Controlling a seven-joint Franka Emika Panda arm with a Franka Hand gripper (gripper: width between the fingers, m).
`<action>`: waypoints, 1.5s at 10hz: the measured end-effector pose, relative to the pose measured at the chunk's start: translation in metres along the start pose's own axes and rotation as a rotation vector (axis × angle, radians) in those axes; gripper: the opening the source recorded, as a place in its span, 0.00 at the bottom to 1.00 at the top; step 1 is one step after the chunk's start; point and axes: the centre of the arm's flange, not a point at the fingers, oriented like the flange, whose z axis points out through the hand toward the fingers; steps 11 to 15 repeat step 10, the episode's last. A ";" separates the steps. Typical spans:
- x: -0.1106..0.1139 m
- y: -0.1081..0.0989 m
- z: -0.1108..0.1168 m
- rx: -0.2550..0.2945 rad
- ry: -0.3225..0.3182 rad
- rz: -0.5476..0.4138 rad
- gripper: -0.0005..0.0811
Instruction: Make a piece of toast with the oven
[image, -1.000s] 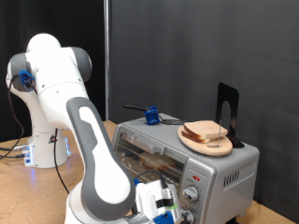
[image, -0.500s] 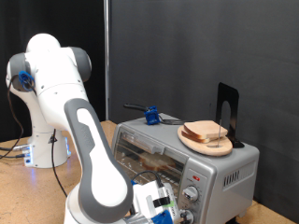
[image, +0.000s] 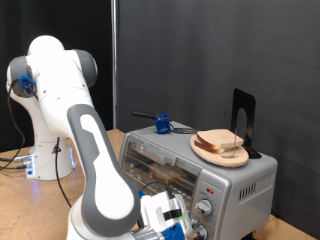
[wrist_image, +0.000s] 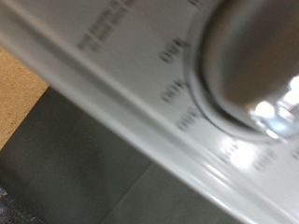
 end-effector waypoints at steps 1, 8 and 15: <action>-0.002 -0.004 -0.002 0.006 -0.004 0.008 0.44; -0.032 -0.028 -0.084 -0.057 -0.022 0.132 0.99; -0.044 -0.040 -0.118 -0.044 -0.045 0.171 1.00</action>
